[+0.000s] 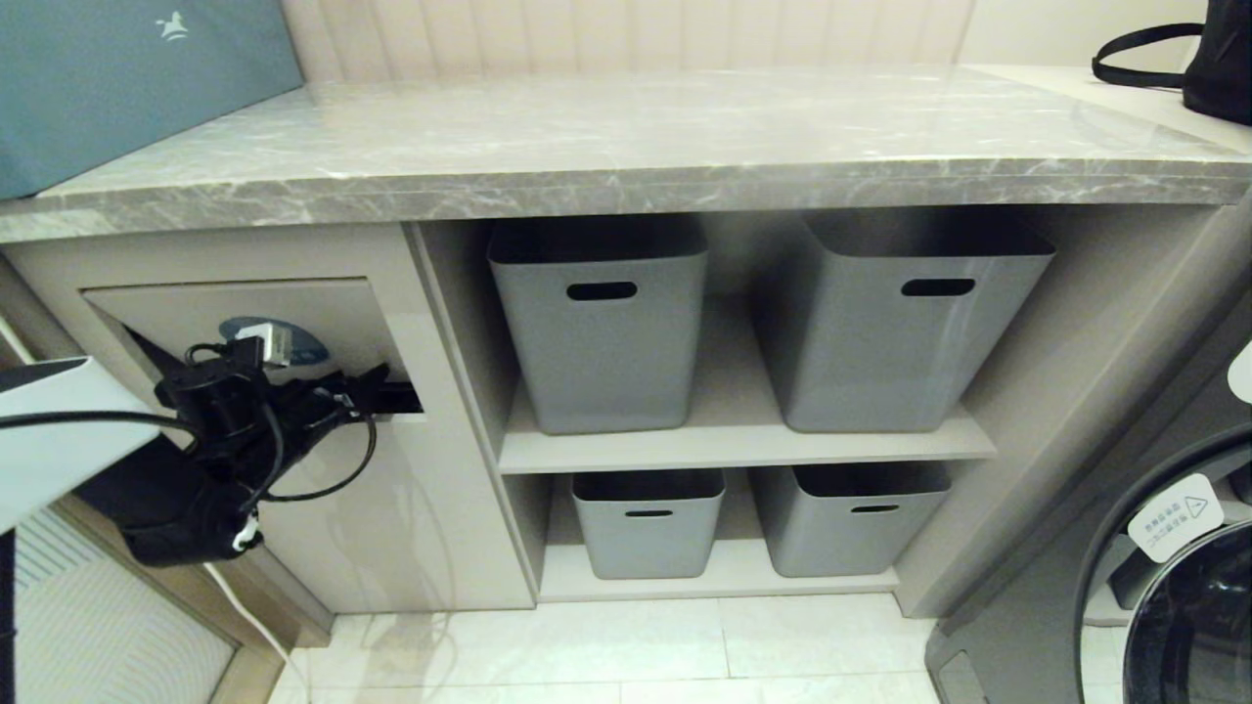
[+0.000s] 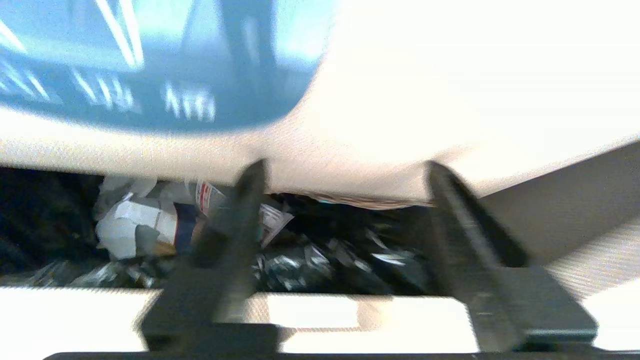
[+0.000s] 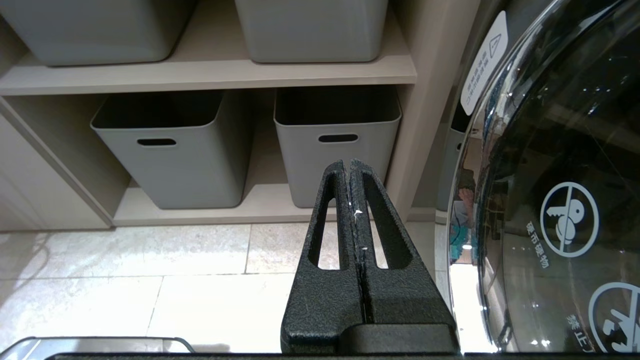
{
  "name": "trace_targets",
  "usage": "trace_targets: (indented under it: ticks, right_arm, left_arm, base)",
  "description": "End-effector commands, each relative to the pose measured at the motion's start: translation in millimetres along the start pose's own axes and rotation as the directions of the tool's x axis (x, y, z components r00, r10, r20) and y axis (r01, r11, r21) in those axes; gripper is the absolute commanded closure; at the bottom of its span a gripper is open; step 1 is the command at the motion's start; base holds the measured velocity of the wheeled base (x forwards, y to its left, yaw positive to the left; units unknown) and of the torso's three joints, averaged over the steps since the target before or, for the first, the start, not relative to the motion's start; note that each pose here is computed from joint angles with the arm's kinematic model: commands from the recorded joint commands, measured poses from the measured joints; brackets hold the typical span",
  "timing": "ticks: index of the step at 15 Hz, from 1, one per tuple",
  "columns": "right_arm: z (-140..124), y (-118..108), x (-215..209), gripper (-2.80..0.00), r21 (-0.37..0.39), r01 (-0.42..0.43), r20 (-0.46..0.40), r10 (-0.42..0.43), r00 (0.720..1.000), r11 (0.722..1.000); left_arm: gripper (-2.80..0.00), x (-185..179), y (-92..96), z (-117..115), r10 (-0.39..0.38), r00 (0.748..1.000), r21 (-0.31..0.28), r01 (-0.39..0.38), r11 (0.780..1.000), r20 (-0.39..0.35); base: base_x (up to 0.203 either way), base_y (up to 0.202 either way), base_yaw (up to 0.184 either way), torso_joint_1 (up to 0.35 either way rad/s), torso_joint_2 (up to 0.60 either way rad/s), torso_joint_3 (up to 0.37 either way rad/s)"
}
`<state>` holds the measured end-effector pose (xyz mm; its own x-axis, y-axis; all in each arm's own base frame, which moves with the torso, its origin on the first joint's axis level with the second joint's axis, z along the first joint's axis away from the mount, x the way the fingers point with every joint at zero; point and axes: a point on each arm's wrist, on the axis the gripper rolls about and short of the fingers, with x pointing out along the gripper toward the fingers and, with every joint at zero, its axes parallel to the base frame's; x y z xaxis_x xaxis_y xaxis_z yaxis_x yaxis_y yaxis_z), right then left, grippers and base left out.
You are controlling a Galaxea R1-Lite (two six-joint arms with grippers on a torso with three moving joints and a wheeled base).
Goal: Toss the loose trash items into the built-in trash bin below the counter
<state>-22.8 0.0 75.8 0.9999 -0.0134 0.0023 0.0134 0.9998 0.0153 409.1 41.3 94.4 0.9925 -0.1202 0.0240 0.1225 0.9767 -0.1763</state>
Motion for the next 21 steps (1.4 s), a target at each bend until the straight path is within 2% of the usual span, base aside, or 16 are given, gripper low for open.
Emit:
trace_targets:
  ticks: [1,3,5,7,11,13,15,17,19,20,21]
  right_arm:
    - [-0.4,0.0,0.1,0.0,0.0,0.0,-0.001,0.0,1.0,1.0]
    - [-0.4,0.0,0.1,0.0,0.0,0.0,-0.001,0.0,1.0,1.0]
    - [-0.4,0.0,0.1,0.0,0.0,-0.001,-0.001,0.001,1.0,1.0]
    - [-0.4,0.0,0.1,0.0,0.0,0.0,-0.001,0.0,1.0,1.0]
    - [-0.4,0.0,0.1,0.0,0.0,-0.001,-0.001,0.001,1.0,1.0]
    - [-0.4,0.0,0.1,0.0,0.0,0.0,-0.001,0.0,1.0,1.0]
    - [-0.4,0.0,0.1,0.0,0.0,-0.001,-0.001,0.001,1.0,1.0]
    - [-0.4,0.0,0.1,0.0,0.005,0.002,-0.001,-0.002,1.0,1.0]
    - [-0.4,0.0,0.1,0.0,0.003,0.002,-0.001,-0.002,1.0,1.0]
    - [-0.4,0.0,0.1,0.0,0.004,0.002,-0.001,-0.002,1.0,1.0]
    - [-0.4,0.0,0.1,0.0,0.003,0.0,-0.001,0.0,1.0,1.0]
  left_arm:
    - [0.0,-14.9,-7.2,19.4,-0.007,1.0,0.006,0.007,1.0,0.03]
    - [0.0,-40.9,-13.6,18.2,-0.002,1.0,-0.008,0.002,1.0,-0.022]
    - [0.0,-81.4,-23.8,19.3,0.004,0.997,-0.02,-0.006,1.0,-0.083]
    - [0.0,-123.5,-37.6,41.4,0.001,0.999,-0.01,-0.001,1.0,-0.051]
    - [0.0,-229.3,-71.4,88.8,0.01,0.998,0.024,-0.011,1.0,0.061]
    - [0.0,-291.3,-88.1,92.8,0.03,0.998,0.023,-0.032,0.999,0.061]
    - [0.0,-350.3,-97.4,71.3,0.051,0.998,0.023,-0.052,0.998,0.045]
    - [0.0,-385.7,-98.9,40.1,0.068,0.997,0.043,-0.07,0.997,0.038]
    - [0.0,-399.8,-94.3,2.5,0.088,0.993,0.103,-0.081,0.991,-0.072]
    - [0.0,-402.7,-92.2,-10.2,0.096,0.986,0.15,-0.076,0.986,-0.136]
    - [0.0,-402.7,-91.2,-13.9,0.117,0.976,0.156,-0.088,0.984,-0.183]
  base:
    - [0.0,0.0,0.0,0.0,0.0,0.0]
    - [0.0,0.0,0.0,0.0,0.0,0.0]
    - [0.0,0.0,0.0,0.0,0.0,0.0]
    - [0.0,0.0,0.0,0.0,0.0,0.0]
    - [0.0,0.0,0.0,0.0,0.0,0.0]
    - [0.0,0.0,0.0,0.0,0.0,0.0]
    - [0.0,0.0,0.0,0.0,0.0,0.0]
    - [0.0,0.0,0.0,0.0,0.0,0.0]
    - [0.0,0.0,0.0,0.0,0.0,0.0]
    - [0.0,0.0,0.0,0.0,0.0,0.0]
    - [0.0,0.0,0.0,0.0,0.0,0.0]
